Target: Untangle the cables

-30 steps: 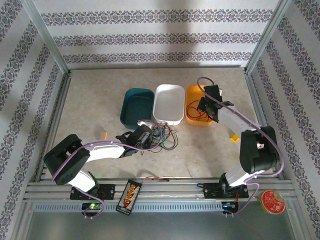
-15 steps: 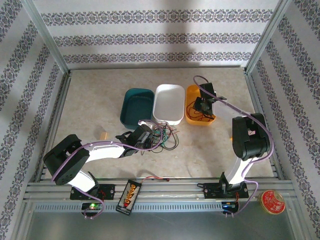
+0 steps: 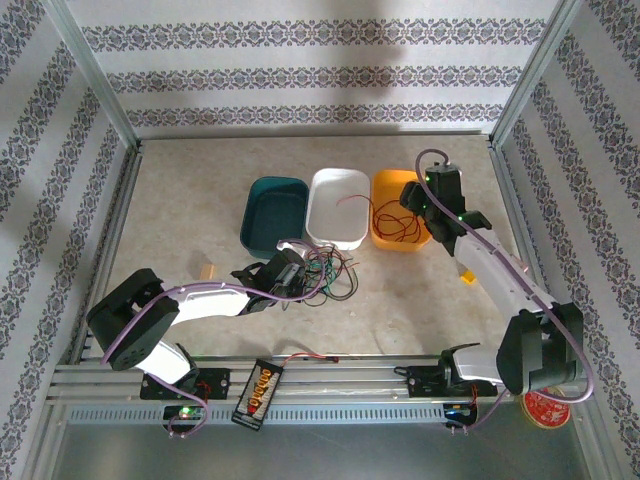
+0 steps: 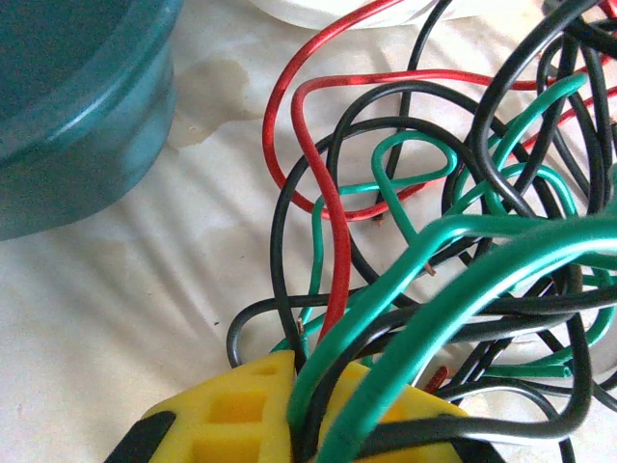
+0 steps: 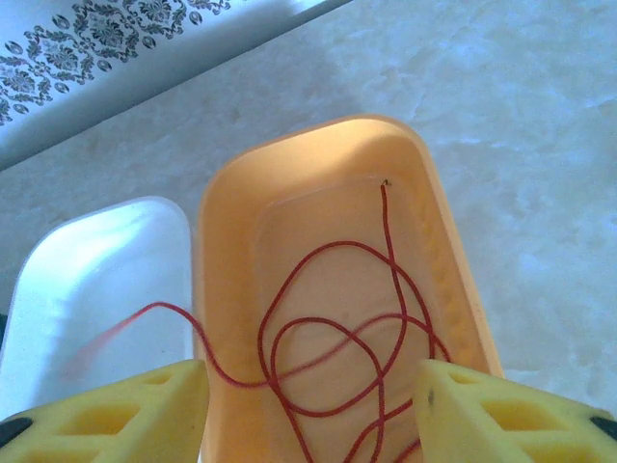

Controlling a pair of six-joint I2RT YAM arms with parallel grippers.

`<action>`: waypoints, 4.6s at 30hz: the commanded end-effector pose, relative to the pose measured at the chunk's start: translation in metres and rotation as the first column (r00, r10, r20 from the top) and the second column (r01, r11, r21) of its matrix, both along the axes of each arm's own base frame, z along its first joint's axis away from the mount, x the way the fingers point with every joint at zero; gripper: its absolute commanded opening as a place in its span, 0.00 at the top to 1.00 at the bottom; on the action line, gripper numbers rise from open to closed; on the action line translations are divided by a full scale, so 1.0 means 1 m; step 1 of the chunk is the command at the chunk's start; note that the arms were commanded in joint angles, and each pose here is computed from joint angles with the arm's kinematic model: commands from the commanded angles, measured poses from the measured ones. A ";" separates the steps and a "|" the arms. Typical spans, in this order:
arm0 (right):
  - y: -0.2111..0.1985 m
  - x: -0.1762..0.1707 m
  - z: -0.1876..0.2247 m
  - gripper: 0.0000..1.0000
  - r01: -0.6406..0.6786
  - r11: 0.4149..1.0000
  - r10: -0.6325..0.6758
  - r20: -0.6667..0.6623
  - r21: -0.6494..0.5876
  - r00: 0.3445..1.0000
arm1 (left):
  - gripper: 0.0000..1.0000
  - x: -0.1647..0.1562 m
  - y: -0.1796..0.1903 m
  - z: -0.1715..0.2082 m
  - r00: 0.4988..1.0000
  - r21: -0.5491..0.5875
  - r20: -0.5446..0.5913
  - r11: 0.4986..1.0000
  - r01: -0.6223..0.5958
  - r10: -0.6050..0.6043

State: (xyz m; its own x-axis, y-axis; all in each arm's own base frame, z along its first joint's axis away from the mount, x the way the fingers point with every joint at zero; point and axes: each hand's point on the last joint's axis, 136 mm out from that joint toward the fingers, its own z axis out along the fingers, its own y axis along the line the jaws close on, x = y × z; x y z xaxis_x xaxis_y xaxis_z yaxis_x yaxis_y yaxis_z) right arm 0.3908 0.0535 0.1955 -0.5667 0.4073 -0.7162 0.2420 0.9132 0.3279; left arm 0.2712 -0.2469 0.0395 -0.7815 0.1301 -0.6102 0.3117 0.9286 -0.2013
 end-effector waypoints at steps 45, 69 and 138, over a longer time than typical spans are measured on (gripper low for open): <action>0.089 0.040 -0.072 0.47 -0.444 0.892 0.400 -0.307 -0.085 0.864 | 1.00 0.010 -0.010 0.009 1.000 -0.030 0.014 0.999 0.011 -0.010; 0.121 0.085 -0.102 0.44 -0.715 0.398 0.368 -0.614 -0.574 0.698 | 1.00 0.009 -0.007 0.009 1.000 -0.018 0.009 1.000 0.004 -0.004; 0.086 0.069 -0.030 1.00 -0.481 0.757 0.367 -0.321 -0.442 0.873 | 1.00 0.024 -0.028 0.016 0.999 -0.036 0.024 0.999 0.034 -0.033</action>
